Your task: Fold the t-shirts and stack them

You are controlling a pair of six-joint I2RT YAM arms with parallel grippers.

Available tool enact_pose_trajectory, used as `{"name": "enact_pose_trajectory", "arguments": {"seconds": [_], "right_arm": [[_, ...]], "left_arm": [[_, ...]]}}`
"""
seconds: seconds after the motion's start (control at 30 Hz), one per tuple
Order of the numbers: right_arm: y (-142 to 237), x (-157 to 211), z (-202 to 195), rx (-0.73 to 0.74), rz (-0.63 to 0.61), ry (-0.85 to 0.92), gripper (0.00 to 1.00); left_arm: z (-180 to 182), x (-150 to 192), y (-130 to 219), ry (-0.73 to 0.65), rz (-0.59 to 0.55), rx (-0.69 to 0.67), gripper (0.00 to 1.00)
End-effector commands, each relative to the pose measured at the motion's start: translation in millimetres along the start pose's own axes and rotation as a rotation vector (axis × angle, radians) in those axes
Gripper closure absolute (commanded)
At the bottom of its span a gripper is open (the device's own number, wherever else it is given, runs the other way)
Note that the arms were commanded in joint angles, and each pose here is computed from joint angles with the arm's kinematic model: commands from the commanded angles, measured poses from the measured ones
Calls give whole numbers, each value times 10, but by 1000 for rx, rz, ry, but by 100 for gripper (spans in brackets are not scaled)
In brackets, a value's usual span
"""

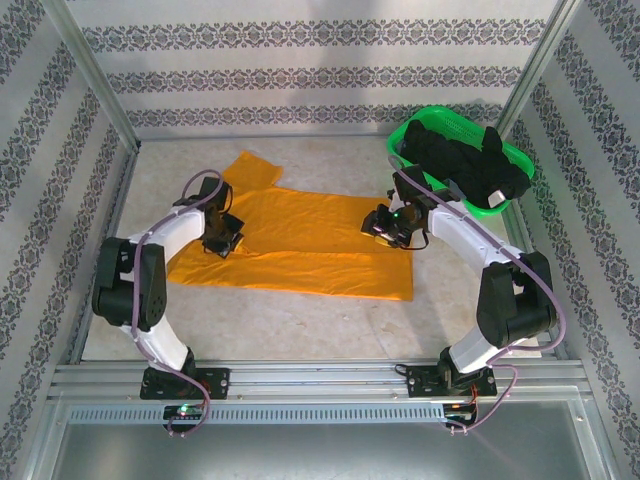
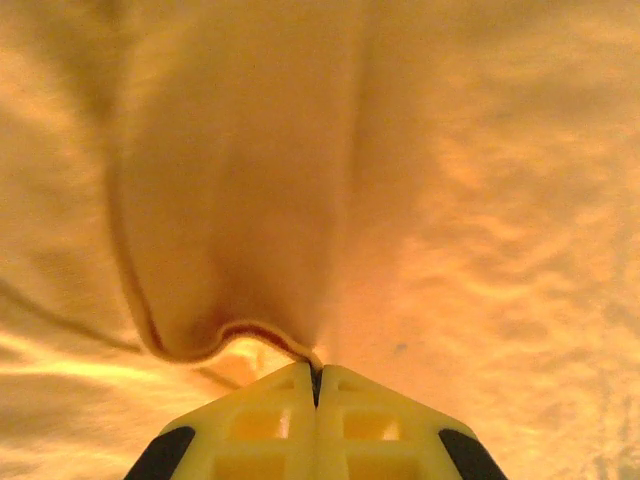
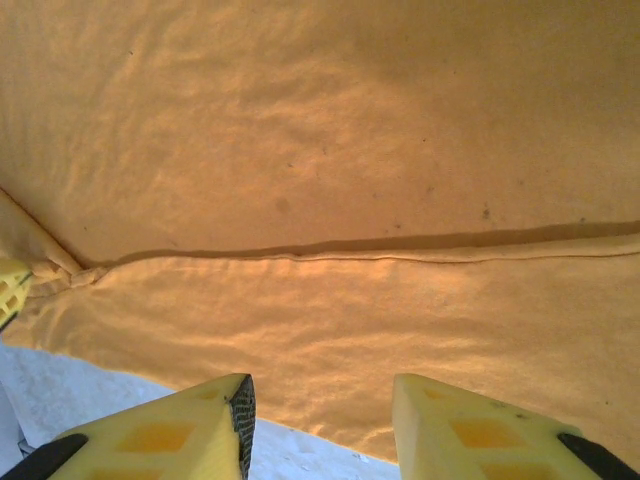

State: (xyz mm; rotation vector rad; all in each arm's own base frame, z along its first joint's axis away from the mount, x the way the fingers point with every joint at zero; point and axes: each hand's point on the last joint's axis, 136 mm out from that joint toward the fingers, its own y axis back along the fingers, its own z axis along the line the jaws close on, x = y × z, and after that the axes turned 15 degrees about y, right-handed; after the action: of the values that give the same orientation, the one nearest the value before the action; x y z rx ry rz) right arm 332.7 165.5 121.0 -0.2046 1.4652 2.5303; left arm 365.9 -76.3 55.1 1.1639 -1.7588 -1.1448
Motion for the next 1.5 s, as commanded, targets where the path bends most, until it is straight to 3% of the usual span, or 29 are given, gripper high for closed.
{"name": "enact_pose_trajectory", "arguments": {"seconds": [0.0, 0.73, 1.33, 1.4, 1.47], "right_arm": [[81, -30, 37, -16, -13, -9, 58], [50, 68, -22, -29, 9, -33, 59], [-29, 109, -63, -27, 32, -45, 60], [-35, 109, -68, -27, 34, -46, 60], [-43, 129, -96, -13, 40, -48, 60]], "left_arm": [[-14, 34, -35, -107, -14, -71, 100], [-425, 236, -316, -510, -41, -206, 100], [-559, 321, -383, -711, -49, -262, 100], [-549, 286, -368, -714, -63, -282, 92], [-595, 236, -263, -709, -101, -282, 63]]}}
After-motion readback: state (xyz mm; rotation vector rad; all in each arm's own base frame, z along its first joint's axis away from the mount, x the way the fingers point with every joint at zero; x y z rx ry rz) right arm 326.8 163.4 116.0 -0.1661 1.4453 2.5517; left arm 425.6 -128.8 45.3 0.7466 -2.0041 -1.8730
